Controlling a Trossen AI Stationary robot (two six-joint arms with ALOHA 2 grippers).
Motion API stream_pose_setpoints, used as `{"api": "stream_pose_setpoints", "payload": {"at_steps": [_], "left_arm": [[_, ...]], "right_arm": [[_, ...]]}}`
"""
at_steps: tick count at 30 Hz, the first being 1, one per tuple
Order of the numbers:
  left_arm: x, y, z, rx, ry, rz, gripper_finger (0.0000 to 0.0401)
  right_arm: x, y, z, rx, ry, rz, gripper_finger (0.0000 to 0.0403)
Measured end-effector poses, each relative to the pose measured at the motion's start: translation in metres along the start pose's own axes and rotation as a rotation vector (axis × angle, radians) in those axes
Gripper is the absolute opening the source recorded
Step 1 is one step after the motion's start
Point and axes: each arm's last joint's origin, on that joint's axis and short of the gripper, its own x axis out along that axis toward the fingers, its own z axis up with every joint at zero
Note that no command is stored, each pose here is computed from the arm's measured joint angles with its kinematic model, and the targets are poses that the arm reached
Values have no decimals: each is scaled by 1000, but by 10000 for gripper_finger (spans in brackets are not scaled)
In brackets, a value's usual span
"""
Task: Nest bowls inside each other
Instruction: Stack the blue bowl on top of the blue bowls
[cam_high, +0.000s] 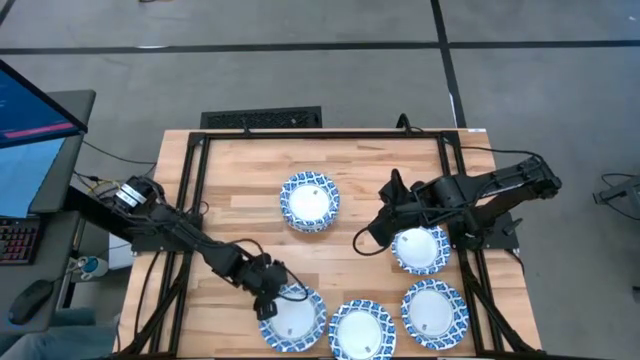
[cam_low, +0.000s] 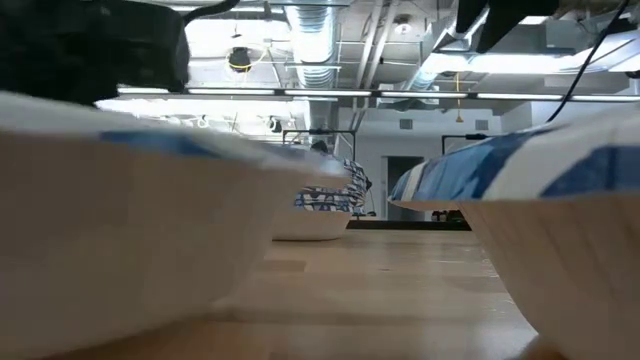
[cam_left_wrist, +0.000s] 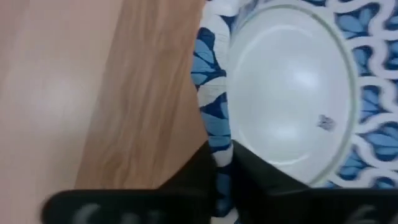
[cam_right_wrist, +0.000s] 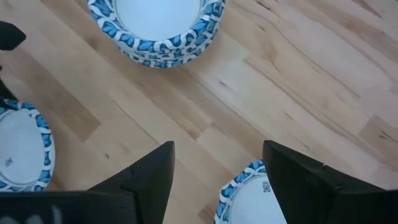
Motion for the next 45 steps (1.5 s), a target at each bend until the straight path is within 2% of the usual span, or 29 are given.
{"api": "stream_pose_setpoints", "payload": {"at_steps": [3,6,12,15,18,24,28,31,34,39,45], "left_arm": [[-10,4,14,-17,3,-23,11],[-38,9,36,-22,18,-24,4],[-142,27,90,-3,-48,36,1],[-189,49,115,-14,-145,64,1],[-209,88,134,-40,-174,150,0],[-203,179,161,-142,-124,195,0],[-192,226,169,-196,-93,94,0],[-181,251,171,-220,-60,67,0],[-168,263,173,-232,-29,-6,0],[-145,266,177,-201,27,-32,0],[-124,264,179,-154,83,48,1]], "right_arm": [[0,-1,-1,3,6,-12,268],[0,-2,-1,13,10,-24,268],[0,-3,-1,12,8,-36,268],[0,-3,0,27,-15,-39,268],[0,-2,2,49,-57,-42,268],[4,-7,15,110,-107,-53,268],[7,-11,23,166,-120,-53,268],[8,-13,27,191,-124,-55,268],[9,-14,29,207,-129,-55,268],[10,-16,32,227,-131,-60,268],[10,-18,31,225,-119,-78,268]]}}
